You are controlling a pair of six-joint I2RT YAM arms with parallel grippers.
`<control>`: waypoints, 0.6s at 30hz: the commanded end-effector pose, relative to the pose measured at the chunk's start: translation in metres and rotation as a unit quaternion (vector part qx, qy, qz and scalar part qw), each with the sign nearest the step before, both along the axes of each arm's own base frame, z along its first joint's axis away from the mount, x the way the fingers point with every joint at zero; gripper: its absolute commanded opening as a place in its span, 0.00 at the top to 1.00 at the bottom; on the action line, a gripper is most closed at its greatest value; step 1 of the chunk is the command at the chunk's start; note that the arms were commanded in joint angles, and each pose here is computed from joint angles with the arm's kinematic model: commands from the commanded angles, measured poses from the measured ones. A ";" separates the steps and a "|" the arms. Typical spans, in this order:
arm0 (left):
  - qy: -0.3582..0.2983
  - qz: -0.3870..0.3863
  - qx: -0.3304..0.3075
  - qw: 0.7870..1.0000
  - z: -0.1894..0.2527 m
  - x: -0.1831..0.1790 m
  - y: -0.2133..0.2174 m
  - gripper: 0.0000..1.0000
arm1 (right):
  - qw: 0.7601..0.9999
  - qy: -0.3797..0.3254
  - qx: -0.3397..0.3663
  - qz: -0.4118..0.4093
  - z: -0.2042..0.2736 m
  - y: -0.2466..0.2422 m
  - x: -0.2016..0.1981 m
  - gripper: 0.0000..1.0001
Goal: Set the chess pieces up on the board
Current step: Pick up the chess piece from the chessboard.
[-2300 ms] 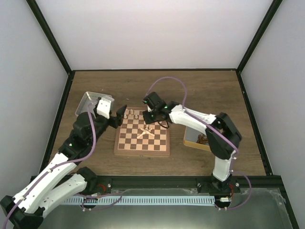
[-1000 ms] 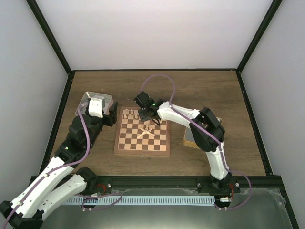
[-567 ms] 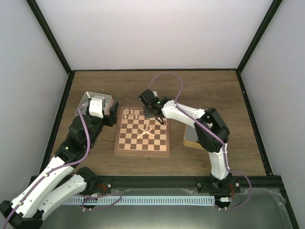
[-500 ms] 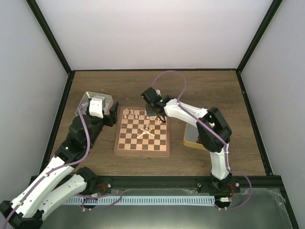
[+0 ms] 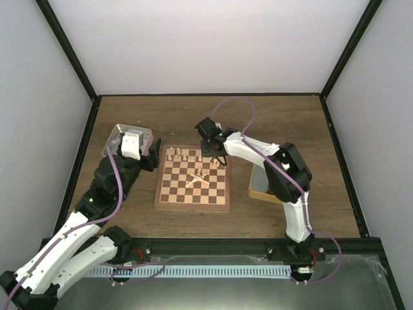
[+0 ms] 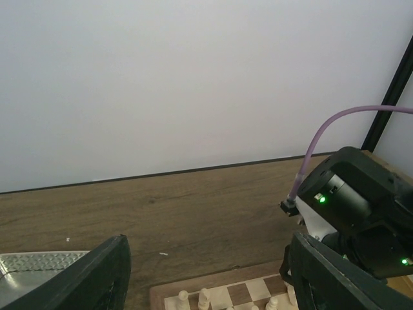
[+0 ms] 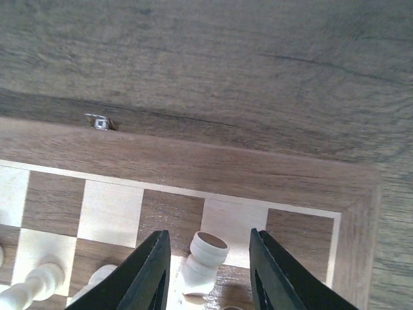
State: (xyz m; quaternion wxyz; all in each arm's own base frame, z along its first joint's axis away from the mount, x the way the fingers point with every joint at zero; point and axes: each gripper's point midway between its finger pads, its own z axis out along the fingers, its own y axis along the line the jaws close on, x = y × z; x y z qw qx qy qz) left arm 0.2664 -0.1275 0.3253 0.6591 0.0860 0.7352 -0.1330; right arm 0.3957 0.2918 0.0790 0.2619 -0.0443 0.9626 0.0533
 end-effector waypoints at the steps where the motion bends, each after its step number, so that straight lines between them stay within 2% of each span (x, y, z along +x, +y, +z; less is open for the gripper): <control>1: 0.000 -0.003 -0.007 1.000 -0.001 0.000 -0.001 0.31 | 1.000 0.017 0.001 0.007 -0.012 0.007 -0.001 0.64; 8: 0.000 -0.004 -0.008 1.000 -0.001 0.000 -0.002 0.31 | 0.999 0.031 -0.001 0.010 -0.023 0.008 -0.003 0.65; 18: 0.001 -0.006 -0.008 1.000 -0.002 0.000 -0.002 0.31 | 0.999 0.034 0.009 0.015 -0.030 0.017 0.001 0.77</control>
